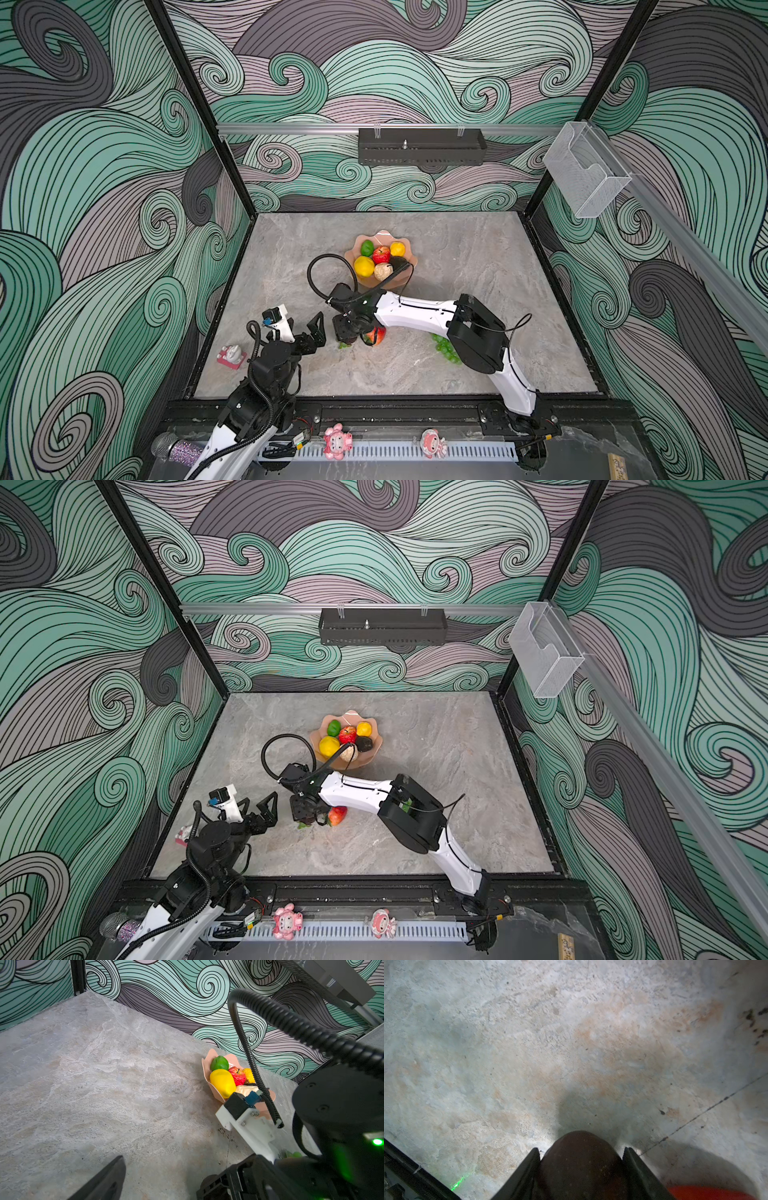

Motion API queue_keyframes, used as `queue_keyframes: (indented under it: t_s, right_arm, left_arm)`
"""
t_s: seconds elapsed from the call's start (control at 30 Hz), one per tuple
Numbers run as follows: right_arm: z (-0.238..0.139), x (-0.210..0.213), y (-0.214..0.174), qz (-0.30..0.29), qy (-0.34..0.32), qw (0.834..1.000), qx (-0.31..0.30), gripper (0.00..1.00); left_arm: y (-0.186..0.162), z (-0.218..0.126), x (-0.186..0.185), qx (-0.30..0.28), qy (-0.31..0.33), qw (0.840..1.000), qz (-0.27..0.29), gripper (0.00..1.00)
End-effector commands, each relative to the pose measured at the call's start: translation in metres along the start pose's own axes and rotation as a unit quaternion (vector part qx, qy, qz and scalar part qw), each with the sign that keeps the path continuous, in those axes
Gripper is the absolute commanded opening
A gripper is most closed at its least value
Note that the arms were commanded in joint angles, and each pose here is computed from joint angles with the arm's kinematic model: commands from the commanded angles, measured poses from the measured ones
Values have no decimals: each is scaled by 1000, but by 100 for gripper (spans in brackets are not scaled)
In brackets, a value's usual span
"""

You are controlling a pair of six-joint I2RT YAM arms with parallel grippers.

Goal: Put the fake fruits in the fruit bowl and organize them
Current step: 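Lift the dark plum with the right gripper and bring it toward the left gripper, then close the left gripper on the plum held by the right gripper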

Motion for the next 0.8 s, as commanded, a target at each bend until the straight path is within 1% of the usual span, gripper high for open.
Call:
queue_keyframes:
  t_s: [0.0,0.17,0.27,0.37,0.47,0.53,0.6,0.67,0.77]
  right_arm:
    - [-43,13,21,-13,25,999,-47,59]
    - [-69,5,34,5,56,996,-75,59]
    - [-88,-5,38,23,76,993,-93,59]
    - [-109,-22,38,48,87,989,-111,59]
    - [-129,-47,34,74,85,984,-137,59]
    - [-142,-67,31,97,85,979,-158,59]
    - [-156,-86,29,121,94,971,-185,59]
    - [-168,-104,27,147,102,961,-211,60]
    - [-182,-125,23,175,112,951,-230,61]
  left_arm:
    - [11,-4,-6,-3,-11,1000,-23,97]
    - [14,-8,-16,16,-35,999,-37,97]
    - [13,-7,-35,33,-88,994,-53,97]
    - [7,-1,-53,58,-136,985,-84,94]
    - [3,4,-72,91,-176,975,-98,92]
    - [1,6,-86,127,-197,967,-98,90]
    - [0,10,-100,147,-223,959,-97,86]
    - [1,14,-113,153,-246,952,-95,85]
    - [6,15,-135,155,-276,944,-87,84]
Point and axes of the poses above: each gripper's point midway between its finger pads, its own z axis out along the fingers, its own x axis along the line the jaws close on, y = z × x, the point moved 2 cm from there along -z, back along the fingers, and after that the axes turned 8 degrees about z, right-handed, at the moved point
